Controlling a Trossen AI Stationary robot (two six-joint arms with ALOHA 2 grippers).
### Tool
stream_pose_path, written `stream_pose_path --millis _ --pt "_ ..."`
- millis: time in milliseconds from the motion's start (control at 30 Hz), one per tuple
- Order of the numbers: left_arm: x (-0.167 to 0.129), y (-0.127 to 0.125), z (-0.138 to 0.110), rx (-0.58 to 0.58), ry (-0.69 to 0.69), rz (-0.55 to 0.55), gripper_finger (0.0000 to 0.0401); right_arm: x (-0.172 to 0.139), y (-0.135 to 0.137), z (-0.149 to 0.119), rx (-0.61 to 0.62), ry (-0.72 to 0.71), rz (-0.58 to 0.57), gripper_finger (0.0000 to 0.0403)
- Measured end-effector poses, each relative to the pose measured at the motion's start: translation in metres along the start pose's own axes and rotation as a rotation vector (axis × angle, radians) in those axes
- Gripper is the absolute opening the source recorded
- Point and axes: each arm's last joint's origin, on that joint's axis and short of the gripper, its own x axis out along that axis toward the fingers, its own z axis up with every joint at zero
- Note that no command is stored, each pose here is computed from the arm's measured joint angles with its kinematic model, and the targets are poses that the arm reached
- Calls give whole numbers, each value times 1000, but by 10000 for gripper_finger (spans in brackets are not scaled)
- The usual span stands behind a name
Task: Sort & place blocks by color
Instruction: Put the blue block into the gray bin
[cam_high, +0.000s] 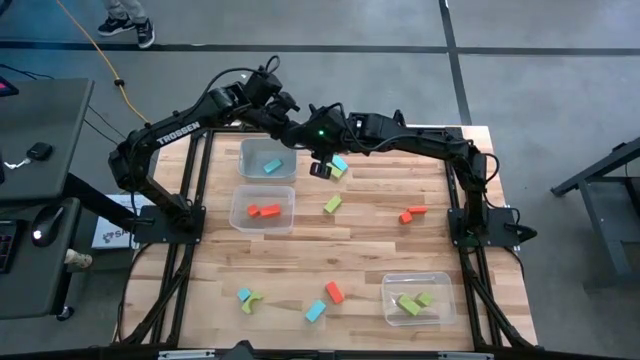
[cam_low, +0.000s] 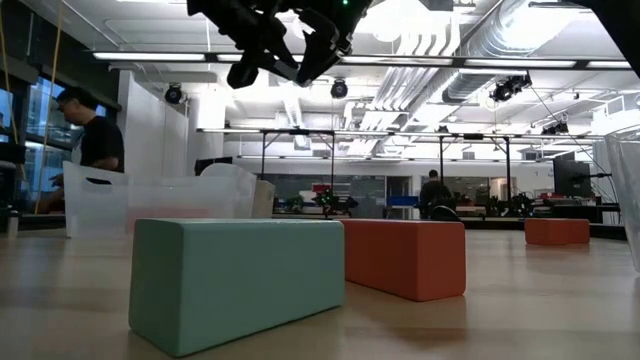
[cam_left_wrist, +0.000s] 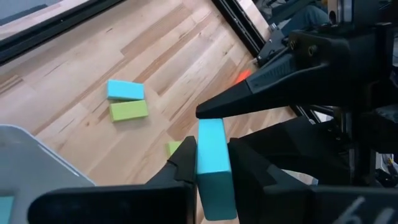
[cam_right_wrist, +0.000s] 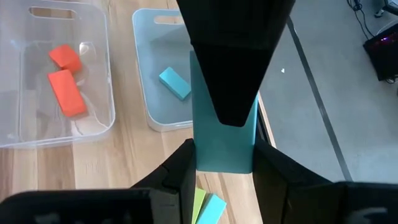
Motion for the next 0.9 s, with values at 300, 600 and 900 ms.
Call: stream_pose_path --millis 300,600,900 --pt "0 -1 3 27 -25 -6 34 0 -2 0 -14 8 -50 142" --pt "0 -1 2 54 -26 -3 18 0 -2 1 -14 0 -44 155" --pt "0 -1 2 62 -25 -3 15 0 -4 1 -17 -4 -47 205"
